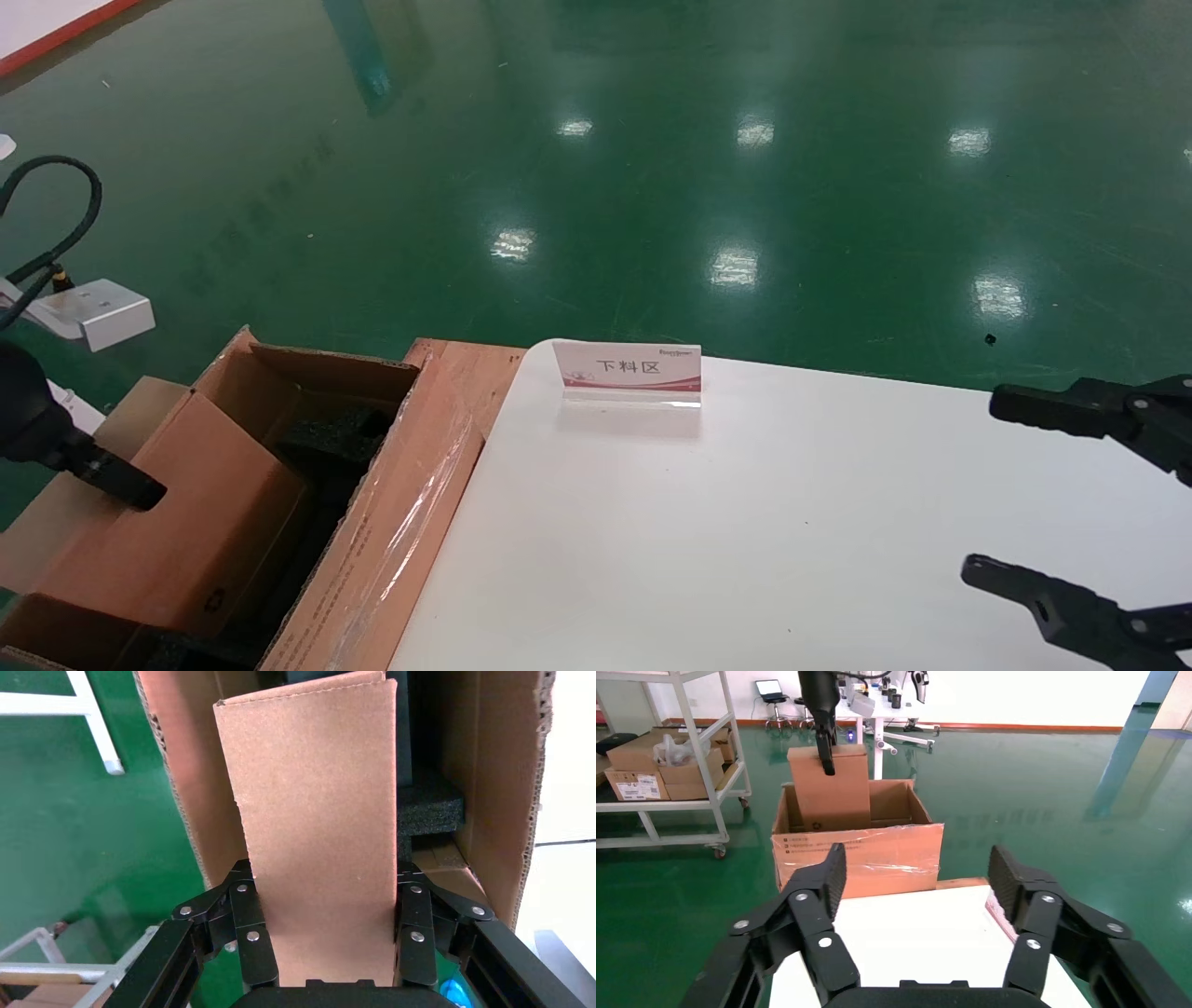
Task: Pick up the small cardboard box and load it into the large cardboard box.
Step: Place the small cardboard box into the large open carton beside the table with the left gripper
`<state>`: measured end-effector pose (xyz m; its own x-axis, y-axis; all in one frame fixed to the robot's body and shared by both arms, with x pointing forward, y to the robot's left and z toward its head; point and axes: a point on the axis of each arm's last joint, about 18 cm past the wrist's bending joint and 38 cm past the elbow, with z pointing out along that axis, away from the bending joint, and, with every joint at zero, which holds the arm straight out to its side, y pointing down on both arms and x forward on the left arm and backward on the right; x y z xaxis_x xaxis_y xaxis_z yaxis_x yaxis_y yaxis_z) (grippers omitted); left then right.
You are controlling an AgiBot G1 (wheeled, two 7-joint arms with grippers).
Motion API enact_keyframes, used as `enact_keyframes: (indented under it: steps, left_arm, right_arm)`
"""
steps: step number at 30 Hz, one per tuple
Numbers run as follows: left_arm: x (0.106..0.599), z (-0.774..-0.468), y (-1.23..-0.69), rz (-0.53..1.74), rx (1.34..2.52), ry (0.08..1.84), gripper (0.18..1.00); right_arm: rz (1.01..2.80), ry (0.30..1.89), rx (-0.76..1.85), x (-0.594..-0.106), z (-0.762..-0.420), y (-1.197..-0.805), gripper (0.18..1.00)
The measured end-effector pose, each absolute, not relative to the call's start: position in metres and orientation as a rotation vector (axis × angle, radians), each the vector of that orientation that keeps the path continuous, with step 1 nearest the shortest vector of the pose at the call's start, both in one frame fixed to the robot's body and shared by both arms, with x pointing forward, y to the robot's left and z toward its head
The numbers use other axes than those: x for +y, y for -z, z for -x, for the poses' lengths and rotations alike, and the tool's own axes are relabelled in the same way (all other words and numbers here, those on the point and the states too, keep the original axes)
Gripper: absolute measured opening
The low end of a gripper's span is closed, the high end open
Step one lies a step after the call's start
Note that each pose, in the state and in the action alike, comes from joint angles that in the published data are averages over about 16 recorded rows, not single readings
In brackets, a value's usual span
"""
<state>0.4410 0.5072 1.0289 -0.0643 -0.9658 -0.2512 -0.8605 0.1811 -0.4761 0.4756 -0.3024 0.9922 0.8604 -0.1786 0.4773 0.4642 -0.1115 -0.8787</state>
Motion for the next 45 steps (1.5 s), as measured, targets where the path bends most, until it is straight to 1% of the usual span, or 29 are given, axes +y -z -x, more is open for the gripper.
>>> enact_keyframes:
  steps: [3, 8, 14, 20, 26, 45]
  left_arm:
    - [0.512, -0.443, -1.022, 1.721, 1.952, 0.273, 0.440]
    - [0.518, -0.446, -1.014, 1.736, 1.947, 0.268, 0.440]
    - [0.523, -0.451, -1.006, 1.746, 1.949, 0.247, 0.440]
    - [0.527, -0.457, -1.001, 1.744, 1.949, 0.215, 0.440]
    - [0.528, -0.465, -1.001, 1.724, 1.952, 0.188, 0.440]
    - [0.524, -0.492, -0.997, 1.677, 1.956, 0.109, 0.439]
  right_arm:
    - [1.595, 0.552, -0.230, -0.302, -0.476, -0.992, 0.751]
    - [1.595, 0.552, -0.230, -0.302, -0.476, -0.992, 0.850]
    - [1.595, 0.552, -0.230, -0.302, -0.476, -0.992, 0.934]
    - [1.595, 0.552, -0.230, -0.302, -0.476, -0.992, 0.980]
    - [1.595, 0.552, -0.230, -0.302, -0.476, -0.992, 0.997]
    - [1.595, 0.552, -0.230, -0.302, -0.476, -0.992, 1.000]
